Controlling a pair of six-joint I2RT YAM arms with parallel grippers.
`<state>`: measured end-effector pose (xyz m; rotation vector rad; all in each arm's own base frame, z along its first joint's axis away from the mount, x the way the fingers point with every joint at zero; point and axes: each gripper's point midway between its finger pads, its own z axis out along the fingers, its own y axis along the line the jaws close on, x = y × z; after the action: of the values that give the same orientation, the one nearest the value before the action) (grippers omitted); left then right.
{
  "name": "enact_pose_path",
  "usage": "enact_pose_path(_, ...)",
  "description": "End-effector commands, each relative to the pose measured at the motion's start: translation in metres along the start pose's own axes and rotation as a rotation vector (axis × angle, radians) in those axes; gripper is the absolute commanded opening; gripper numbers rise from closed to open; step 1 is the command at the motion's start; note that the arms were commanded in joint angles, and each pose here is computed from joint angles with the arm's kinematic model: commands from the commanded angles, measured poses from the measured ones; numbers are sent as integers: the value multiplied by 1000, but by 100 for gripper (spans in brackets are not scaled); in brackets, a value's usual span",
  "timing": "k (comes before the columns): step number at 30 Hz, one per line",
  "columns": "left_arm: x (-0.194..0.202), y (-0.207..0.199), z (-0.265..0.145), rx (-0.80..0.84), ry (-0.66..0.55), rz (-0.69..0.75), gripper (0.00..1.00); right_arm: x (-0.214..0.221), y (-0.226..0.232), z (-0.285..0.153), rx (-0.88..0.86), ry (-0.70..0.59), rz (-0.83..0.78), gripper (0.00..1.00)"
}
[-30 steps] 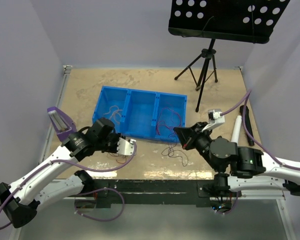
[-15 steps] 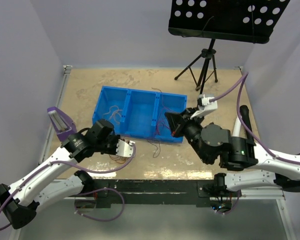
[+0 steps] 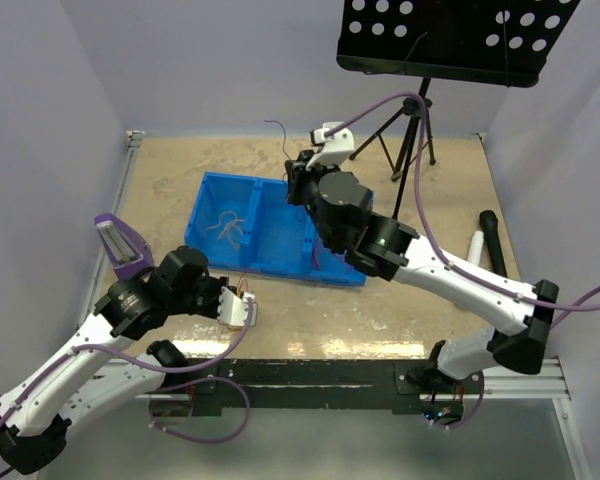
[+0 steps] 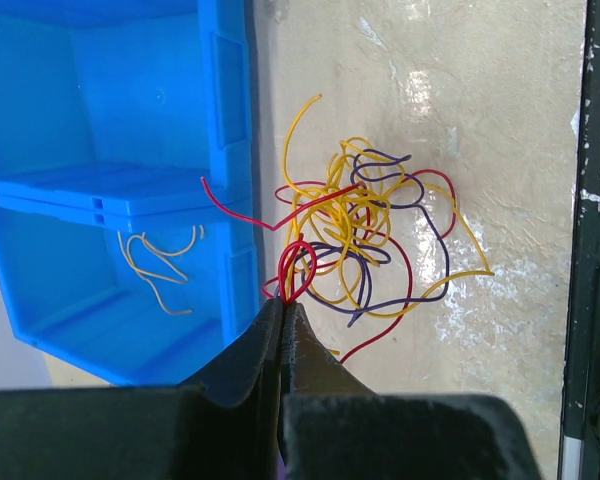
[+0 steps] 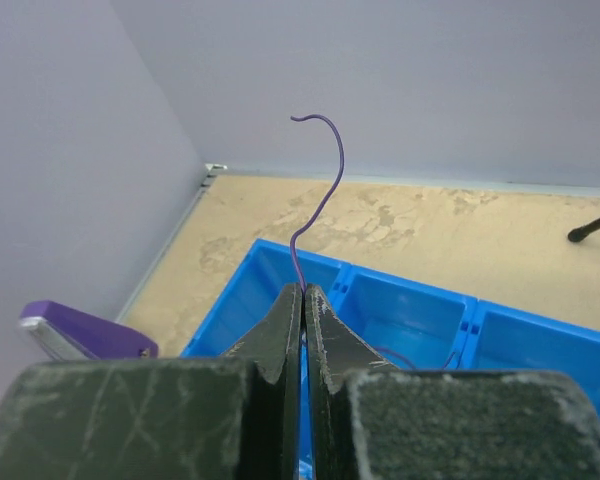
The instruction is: Untangle the cables
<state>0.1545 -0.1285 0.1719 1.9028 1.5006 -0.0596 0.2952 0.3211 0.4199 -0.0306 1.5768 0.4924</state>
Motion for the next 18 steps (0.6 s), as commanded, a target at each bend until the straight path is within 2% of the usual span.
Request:
enact_pose_path(1, -11, 7, -12, -16, -36, 30, 0, -34, 4, 28, -41, -97, 36, 0)
enact_pose_path(7, -15, 11, -14, -22, -52, 33, 0, -19, 1, 56, -30, -81, 37, 0)
enact_pose_path(18, -17, 14, -15, -41, -59, 32, 0, 11, 2, 75, -11, -36, 32, 0)
